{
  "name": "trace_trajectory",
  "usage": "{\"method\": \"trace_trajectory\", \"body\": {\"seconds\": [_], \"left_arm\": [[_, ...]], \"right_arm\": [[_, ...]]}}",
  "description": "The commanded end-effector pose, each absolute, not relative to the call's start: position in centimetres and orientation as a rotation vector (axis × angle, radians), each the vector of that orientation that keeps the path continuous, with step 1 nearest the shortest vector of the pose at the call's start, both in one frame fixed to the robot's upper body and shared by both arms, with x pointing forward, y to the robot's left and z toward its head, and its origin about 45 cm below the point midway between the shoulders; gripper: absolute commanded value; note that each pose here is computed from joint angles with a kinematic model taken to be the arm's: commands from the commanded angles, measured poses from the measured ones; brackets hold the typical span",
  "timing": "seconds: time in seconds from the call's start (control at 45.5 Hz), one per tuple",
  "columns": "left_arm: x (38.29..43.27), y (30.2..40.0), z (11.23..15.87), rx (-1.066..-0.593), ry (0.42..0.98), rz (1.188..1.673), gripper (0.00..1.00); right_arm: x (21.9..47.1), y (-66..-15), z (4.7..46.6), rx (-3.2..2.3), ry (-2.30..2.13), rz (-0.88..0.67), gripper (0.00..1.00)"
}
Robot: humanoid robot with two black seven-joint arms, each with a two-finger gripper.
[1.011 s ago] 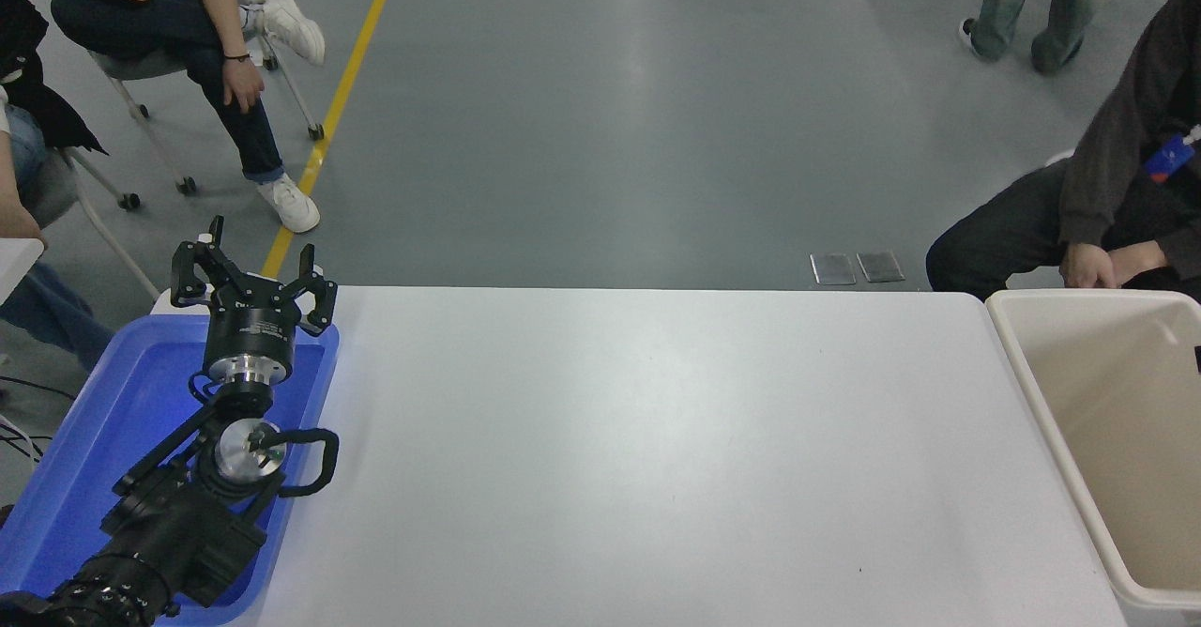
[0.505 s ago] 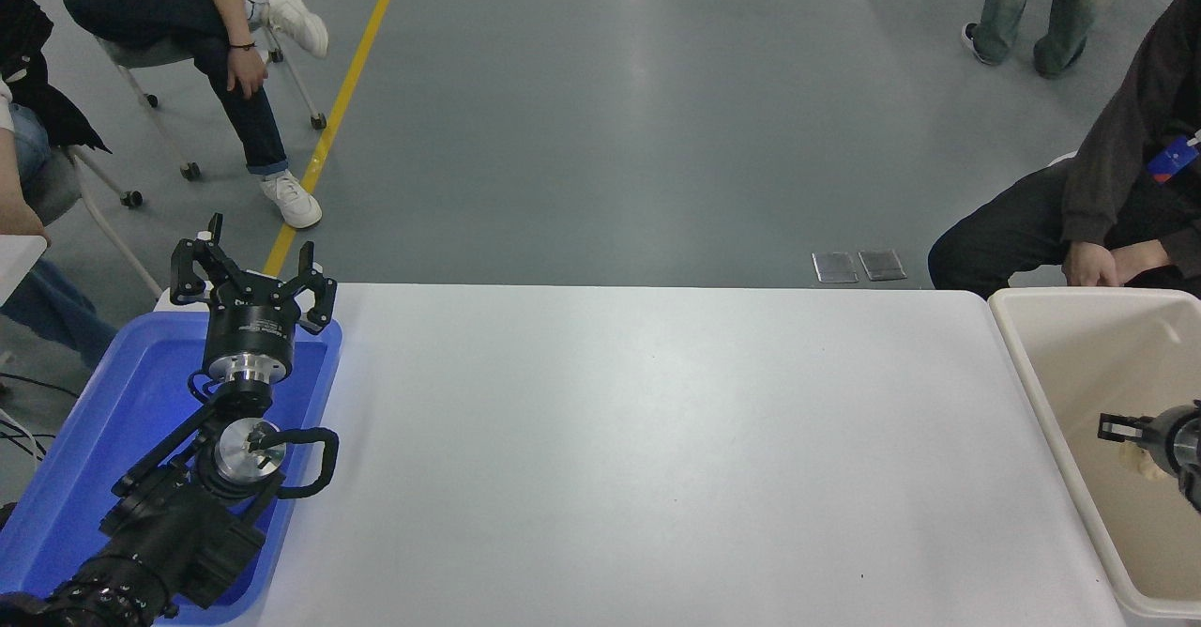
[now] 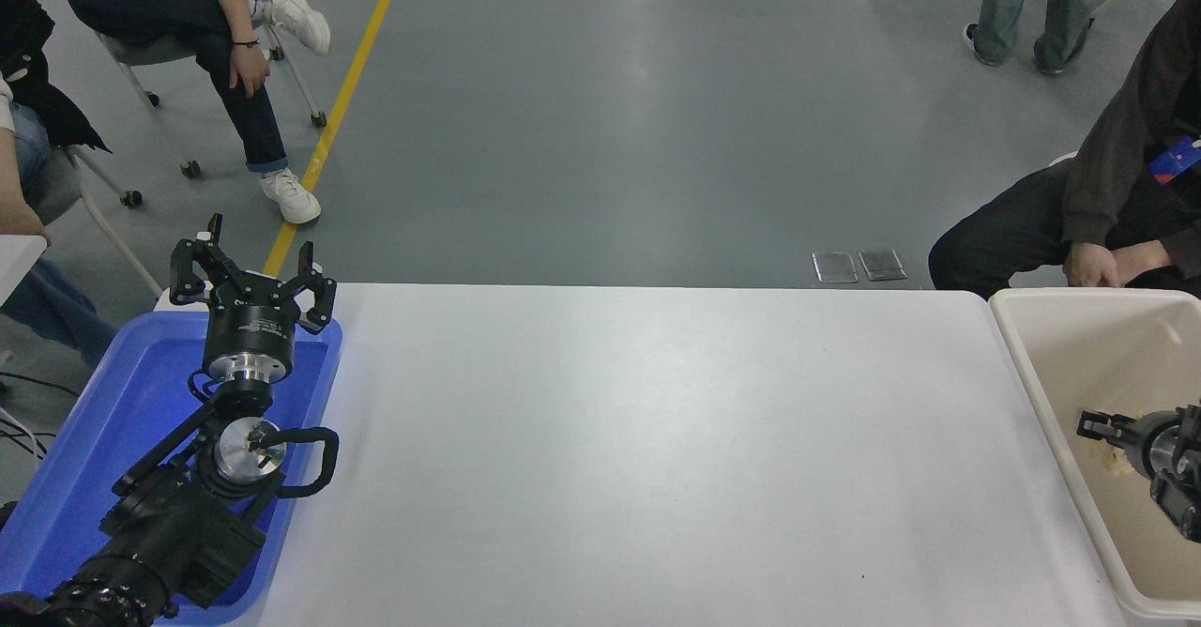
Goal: Pick up paper ball place in dustbin
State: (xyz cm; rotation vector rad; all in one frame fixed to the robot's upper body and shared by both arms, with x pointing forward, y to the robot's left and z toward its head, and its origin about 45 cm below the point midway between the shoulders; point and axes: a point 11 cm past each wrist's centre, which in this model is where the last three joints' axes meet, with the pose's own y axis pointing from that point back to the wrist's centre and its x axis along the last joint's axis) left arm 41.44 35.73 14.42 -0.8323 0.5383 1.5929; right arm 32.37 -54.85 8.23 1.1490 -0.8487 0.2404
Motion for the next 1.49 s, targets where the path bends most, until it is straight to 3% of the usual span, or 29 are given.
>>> {"method": "trace_trajectory", "body": {"seconds": [0.0, 0.264, 0.396, 0.593, 0.725, 0.901, 1.055, 1.209, 1.473], "left_arm": [[41.44, 35.73, 14.42, -0.832, 0.538, 1.593, 0.99], [41.44, 35.73, 14.42, -0.832, 0.538, 1.593, 0.99], [41.44, 35.75, 14.43, -0.834, 0.538, 1.594, 0.99], [41.44, 35.75, 14.43, -0.834, 0.538, 1.594, 0.99], [41.44, 35.75, 14.43, -0.834, 0.538, 1.594, 0.99], [41.44, 35.75, 14.43, -0.834, 0.538, 1.594, 0.99], [41.44, 35.75, 14.43, -0.834, 0.538, 1.594, 0.99], [41.44, 35.75, 14.43, -0.834, 0.538, 1.594, 0.99], [41.44, 35.75, 14.43, -0.834, 0.538, 1.594, 0.99]], "right_arm": [[34.3, -54.2, 9.6, 1.2, -1.042, 0.199, 1.0], [38.3, -53.3, 13.8, 1.296, -1.282, 0.188, 1.0], [40.5, -50.2, 16.1, 1.519, -1.516, 0.086, 1.0], [43.8, -42.8, 20.4, 1.984, -1.96, -0.212, 1.0], [45.0, -39.1, 20.3, 2.155, -2.154, -0.567, 1.0], [44.6, -34.0, 17.2, 2.29, -2.236, -1.157, 1.0], [43.3, -31.2, 14.7, 2.376, -2.195, -1.453, 1.0], [42.1, -29.9, 13.2, 2.426, -2.137, -1.555, 1.0], [41.0, -32.0, 11.4, 2.368, -2.194, -1.547, 1.0]]}}
